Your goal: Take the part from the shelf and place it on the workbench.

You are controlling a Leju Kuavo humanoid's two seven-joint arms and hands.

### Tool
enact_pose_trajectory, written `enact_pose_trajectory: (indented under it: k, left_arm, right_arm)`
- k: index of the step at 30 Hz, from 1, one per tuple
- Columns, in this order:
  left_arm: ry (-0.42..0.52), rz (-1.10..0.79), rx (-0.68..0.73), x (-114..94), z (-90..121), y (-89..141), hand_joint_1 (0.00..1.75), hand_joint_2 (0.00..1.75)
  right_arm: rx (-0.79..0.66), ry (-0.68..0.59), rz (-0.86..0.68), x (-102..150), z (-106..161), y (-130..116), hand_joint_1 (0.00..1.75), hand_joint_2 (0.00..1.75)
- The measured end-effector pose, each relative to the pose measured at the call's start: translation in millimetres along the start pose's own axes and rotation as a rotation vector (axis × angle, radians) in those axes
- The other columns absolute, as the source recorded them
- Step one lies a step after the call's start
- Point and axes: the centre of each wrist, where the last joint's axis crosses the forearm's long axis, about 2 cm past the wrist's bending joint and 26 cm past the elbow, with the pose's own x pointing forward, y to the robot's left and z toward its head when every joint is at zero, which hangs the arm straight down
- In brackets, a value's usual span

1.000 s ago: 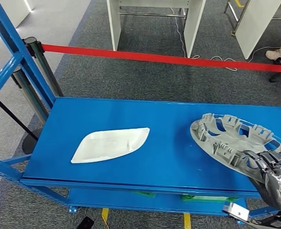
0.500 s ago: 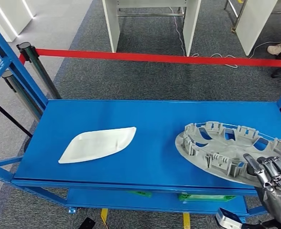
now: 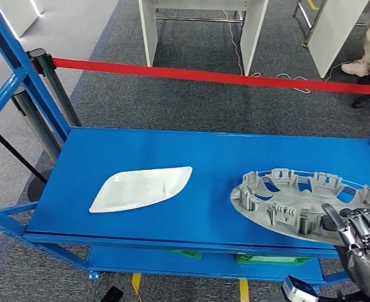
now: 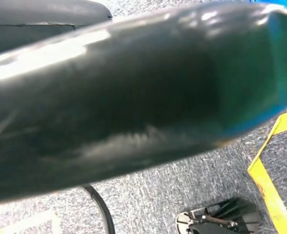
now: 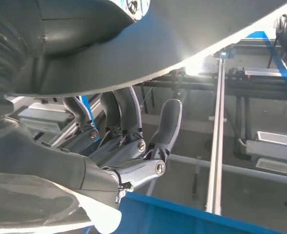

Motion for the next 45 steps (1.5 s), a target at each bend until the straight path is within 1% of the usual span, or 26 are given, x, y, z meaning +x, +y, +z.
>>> enact_pose_trajectory:
  k: [4, 10, 13, 17, 21, 31, 45]
  left_arm:
    - [-0.005, 0.001, -0.001, 0, 0, -1, 0.00, 0.00]
    - [-0.002, 0.006, 0.001, 0, 0, 0, 0.00, 0.00]
    - [-0.002, 0.006, 0.003, 0, 0, 0, 0.00, 0.00]
    - [-0.002, 0.006, 0.001, -1, 1, -1, 0.00, 0.00]
    - [-0.018, 0.008, 0.002, 0, 0, 0, 0.00, 1.75]
    - [-0.119, 0.002, 0.055, 2, 0, -1, 0.00, 1.75]
    - [-0.147, 0.004, 0.075, 2, 1, -1, 0.00, 1.75]
  right_arm:
    - [-0.028, -0.033, 0.032, -1, -4, -4, 1.75, 1.75]
    - [-0.108, -0.108, 0.082, -9, -18, -17, 1.75, 1.75]
    - [-0.163, -0.113, 0.110, -13, -29, -24, 1.75, 1.75]
    - [-0.222, -0.086, 0.136, -17, -42, -30, 1.75, 1.75]
    - [-0.273, -0.055, 0.156, -22, -52, -34, 1.75, 1.75]
    - [-0.353, -0.038, 0.207, -32, -61, -52, 1.75, 1.75]
    - [-0.390, -0.044, 0.225, -34, -64, -62, 1.75, 1.75]
